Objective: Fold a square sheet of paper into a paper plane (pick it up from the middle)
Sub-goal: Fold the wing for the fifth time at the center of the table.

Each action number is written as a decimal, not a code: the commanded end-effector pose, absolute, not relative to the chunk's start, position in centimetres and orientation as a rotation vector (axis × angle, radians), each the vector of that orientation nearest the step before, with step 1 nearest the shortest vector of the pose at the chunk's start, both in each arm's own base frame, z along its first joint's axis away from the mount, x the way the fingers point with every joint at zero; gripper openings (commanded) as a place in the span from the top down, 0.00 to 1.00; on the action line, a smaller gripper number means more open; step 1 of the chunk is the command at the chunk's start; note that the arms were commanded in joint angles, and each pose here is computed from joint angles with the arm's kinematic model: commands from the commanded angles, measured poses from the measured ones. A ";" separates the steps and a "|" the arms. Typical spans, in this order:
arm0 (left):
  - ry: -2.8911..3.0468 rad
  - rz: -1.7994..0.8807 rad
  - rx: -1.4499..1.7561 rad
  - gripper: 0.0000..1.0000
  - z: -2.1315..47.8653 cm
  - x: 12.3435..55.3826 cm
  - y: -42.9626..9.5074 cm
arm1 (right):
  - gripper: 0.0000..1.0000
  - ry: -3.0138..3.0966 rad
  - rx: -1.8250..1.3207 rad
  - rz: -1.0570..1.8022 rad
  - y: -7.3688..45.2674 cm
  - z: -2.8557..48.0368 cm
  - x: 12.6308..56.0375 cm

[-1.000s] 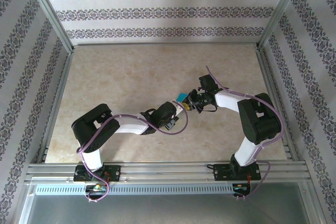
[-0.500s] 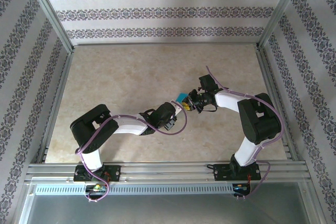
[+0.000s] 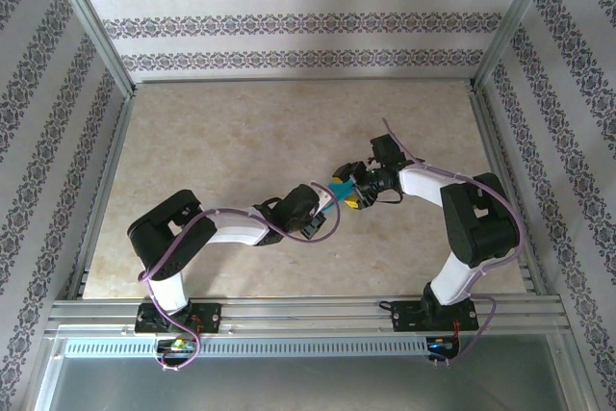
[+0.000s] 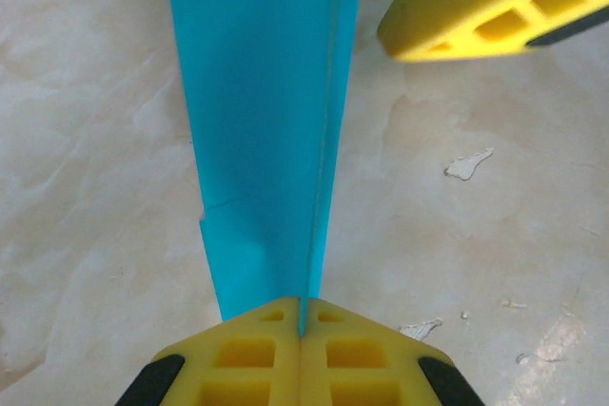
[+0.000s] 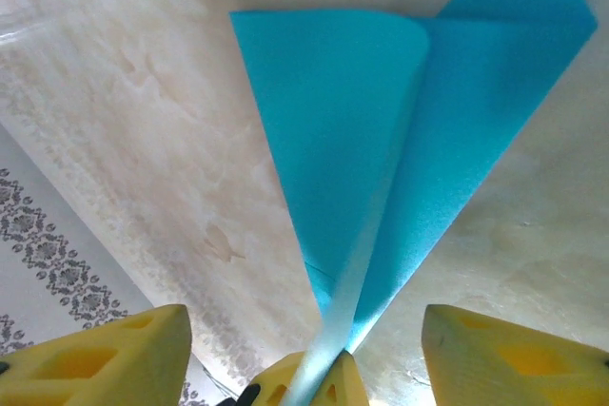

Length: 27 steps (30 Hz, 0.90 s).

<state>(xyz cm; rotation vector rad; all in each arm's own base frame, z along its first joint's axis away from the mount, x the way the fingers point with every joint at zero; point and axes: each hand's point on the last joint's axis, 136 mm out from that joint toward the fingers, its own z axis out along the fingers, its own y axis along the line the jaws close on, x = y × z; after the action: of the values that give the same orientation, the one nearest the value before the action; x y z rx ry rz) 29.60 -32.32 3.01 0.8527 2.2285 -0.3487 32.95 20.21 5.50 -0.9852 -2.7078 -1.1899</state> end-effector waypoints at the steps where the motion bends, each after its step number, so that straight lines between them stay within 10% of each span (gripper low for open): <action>1: 2.283 -0.453 0.807 0.95 2.7 29.1 -32.2 | 0.28 -2.760 -0.964 -1.224 19.5 7.2 33.6; 27: 2.470 -0.770 0.664 1.00 2.1 29.2 -32.6 | 0.16 -2.830 -1.025 -1.264 16.0 8.7 34.3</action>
<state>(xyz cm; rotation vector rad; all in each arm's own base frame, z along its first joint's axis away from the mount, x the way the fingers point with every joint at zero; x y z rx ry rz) 29.40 -32.53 2.70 0.6886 2.4015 -0.7221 34.65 16.71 8.59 -1.0278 -2.7969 -1.2805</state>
